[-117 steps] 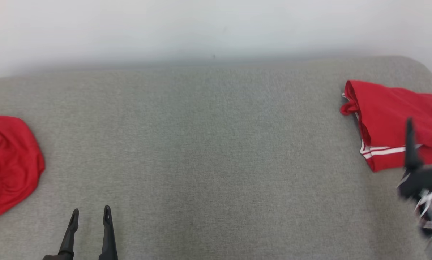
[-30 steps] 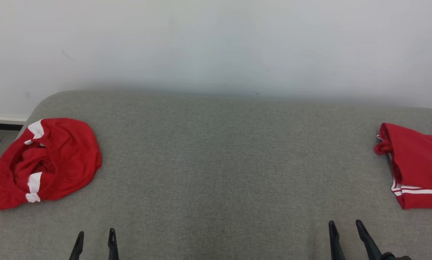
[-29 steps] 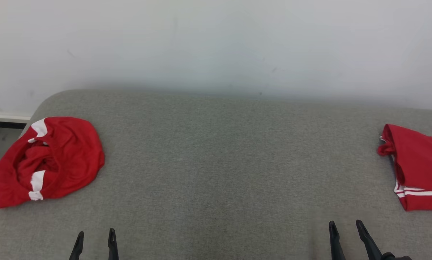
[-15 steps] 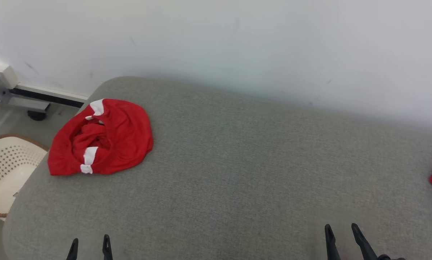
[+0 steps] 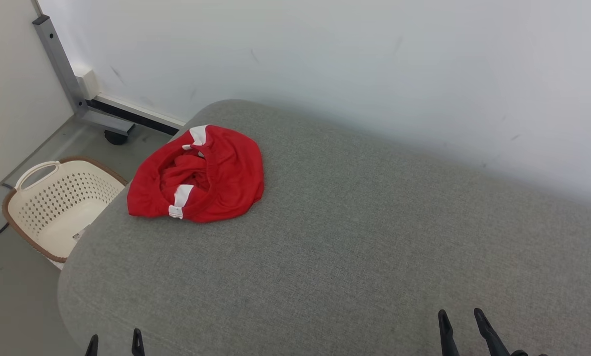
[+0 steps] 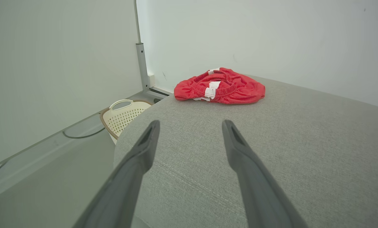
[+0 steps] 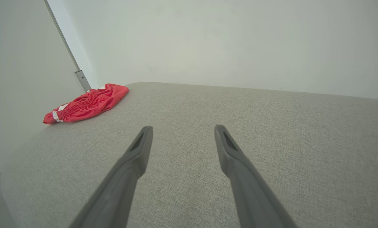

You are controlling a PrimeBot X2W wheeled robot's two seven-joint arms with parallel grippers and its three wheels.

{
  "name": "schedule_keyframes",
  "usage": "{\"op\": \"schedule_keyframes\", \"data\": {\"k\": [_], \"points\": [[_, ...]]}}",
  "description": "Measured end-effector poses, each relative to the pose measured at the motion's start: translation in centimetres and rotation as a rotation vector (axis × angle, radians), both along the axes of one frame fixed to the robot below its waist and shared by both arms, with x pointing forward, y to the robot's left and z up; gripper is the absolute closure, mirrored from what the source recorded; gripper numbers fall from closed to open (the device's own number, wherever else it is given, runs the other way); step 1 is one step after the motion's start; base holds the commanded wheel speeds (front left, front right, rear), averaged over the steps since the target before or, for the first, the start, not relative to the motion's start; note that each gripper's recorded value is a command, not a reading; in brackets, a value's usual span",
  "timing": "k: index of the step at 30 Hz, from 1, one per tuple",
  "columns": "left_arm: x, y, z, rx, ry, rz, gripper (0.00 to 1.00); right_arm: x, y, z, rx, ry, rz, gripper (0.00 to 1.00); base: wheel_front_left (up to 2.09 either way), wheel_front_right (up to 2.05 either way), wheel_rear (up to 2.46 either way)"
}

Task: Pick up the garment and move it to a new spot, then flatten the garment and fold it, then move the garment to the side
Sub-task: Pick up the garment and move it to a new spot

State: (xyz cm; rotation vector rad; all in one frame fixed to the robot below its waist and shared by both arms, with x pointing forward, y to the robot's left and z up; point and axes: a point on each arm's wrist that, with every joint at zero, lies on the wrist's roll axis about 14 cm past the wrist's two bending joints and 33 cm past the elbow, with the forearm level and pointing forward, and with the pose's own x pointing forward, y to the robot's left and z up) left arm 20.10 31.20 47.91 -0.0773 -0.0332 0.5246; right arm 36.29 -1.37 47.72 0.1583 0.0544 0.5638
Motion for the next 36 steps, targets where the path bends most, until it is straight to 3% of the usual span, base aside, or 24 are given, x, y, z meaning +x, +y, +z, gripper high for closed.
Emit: {"op": "schedule_keyframes", "data": {"k": [14, 25, 36], "points": [[0.5, 0.0, -0.2, -0.003, 0.010, -0.012, 0.00, -0.1, -0.3, -0.3, 0.000, 0.010, -0.009, 0.00, 0.00, 0.00, 0.00], [10.4, 1.3, 4.0, 0.038, -0.087, -0.130, 0.00, 1.5, -1.3, 1.2, 0.021, -0.045, -0.055, 0.00, 0.00, 0.00, 0.00], [20.6, 1.5, 4.5, 0.011, -0.071, -0.206, 0.00, 3.4, -6.3, 0.8, 0.025, -0.044, -0.212, 0.00, 0.00, 0.00, 0.00]]}}
